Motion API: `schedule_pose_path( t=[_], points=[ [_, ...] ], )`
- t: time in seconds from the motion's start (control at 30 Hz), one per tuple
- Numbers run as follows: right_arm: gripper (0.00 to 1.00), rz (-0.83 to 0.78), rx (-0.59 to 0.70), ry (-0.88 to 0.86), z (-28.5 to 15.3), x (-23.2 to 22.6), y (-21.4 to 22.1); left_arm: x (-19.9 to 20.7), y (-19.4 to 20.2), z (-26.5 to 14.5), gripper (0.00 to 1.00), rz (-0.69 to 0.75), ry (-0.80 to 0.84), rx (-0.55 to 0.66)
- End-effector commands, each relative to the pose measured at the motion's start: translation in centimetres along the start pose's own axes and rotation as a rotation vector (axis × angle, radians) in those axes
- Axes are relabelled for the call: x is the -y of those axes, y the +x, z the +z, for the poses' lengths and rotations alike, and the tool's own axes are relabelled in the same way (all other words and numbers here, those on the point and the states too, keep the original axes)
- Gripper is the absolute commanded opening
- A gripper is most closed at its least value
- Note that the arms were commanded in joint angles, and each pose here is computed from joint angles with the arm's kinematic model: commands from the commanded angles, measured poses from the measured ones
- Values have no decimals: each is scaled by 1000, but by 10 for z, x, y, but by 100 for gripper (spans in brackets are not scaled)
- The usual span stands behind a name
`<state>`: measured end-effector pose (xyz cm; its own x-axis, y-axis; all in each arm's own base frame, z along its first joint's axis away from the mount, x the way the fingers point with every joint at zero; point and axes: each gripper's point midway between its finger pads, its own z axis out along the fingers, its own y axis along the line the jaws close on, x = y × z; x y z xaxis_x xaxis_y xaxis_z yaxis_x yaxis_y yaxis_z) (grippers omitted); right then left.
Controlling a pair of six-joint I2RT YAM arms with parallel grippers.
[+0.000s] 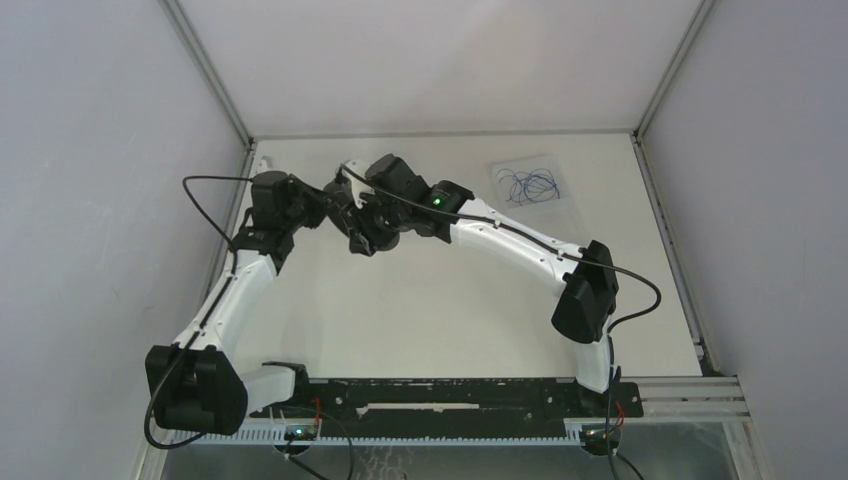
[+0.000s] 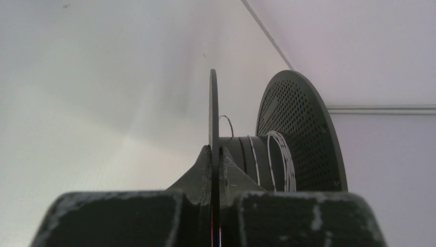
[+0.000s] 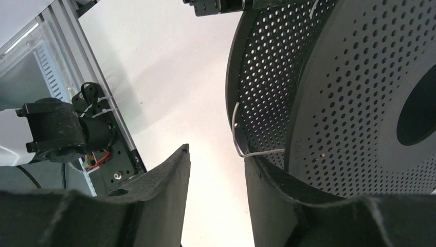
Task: Wrap the cables
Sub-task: Wrap the cable around the cable reel.
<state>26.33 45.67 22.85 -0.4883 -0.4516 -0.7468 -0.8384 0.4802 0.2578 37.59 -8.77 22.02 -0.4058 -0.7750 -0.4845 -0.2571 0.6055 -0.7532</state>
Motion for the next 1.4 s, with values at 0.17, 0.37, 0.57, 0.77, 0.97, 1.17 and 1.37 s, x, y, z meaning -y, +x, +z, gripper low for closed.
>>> schedule_pose_path(
  t=[0.17,0.37,0.57,0.77,0.97,1.17,1.37],
  points=[
    [60,-50,62,-1,-29,-3,-20,44,-17,-19,0,-65,188,13],
    [64,-43,41,-12,-27,2,-11,47,-22,-21,0,-92,207,8],
    [66,-24,17,7,-24,15,-1,50,-29,-28,0,-127,236,5],
    [68,-21,14,17,-24,26,5,54,-31,-34,0,-145,262,-3],
    [69,-32,9,37,-25,34,11,57,-32,-37,0,-158,280,-12],
    [71,-34,20,17,-30,42,17,60,-35,-41,0,-164,295,-10],
    [72,-55,59,-91,-45,38,19,61,-39,-44,0,-170,309,-2]
  ],
)
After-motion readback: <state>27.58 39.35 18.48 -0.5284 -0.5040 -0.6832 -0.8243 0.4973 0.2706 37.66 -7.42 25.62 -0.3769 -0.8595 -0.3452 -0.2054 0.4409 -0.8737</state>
